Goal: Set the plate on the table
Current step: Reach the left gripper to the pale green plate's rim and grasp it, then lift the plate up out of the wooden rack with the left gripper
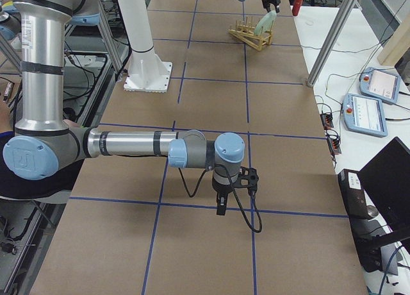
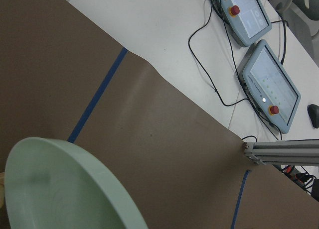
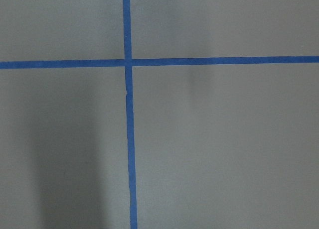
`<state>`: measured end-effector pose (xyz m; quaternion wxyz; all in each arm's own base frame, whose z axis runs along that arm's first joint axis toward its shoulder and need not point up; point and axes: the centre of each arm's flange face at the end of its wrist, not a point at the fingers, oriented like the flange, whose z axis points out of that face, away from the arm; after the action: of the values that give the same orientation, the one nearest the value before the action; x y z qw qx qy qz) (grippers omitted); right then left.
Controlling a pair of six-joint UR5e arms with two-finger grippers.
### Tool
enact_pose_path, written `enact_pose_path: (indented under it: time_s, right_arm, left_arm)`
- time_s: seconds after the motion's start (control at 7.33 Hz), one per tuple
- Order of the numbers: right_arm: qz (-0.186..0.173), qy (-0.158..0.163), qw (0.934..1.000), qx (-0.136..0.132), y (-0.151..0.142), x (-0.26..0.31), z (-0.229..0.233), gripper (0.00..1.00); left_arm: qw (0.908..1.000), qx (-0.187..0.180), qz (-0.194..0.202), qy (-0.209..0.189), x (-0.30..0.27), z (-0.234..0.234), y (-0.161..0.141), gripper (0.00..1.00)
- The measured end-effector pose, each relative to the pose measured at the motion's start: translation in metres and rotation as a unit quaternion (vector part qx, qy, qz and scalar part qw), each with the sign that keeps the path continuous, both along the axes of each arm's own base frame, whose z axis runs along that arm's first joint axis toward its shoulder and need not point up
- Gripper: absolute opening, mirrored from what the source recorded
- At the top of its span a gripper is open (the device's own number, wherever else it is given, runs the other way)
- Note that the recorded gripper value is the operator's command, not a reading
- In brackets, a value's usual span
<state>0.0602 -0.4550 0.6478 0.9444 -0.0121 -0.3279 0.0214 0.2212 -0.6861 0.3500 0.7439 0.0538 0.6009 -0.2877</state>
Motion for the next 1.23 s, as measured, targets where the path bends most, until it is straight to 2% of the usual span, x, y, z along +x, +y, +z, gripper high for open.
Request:
enact_pose_path:
  time_s: [0.55,0.95,1.23]
  right_arm:
    - [0.000,0.000,1.0000,0.000,0.000,0.000,0.000,1.00]
    - [0.000,0.000,1.0000,0.000,0.000,0.000,0.000,1.00]
    - [0.000,0.000,1.0000,0.000,0.000,0.000,0.000,1.00]
  left_arm:
    - [1.0000,0.007,0.005,0.002,-0.006,0.006,0.017,0.03]
    - [0.9995,0.015,0.022,0.018,-0.029,-0.004,0.032,0.00]
    - [0.9992,0.021,0.018,0.028,-0.058,-0.014,0.034,0.00]
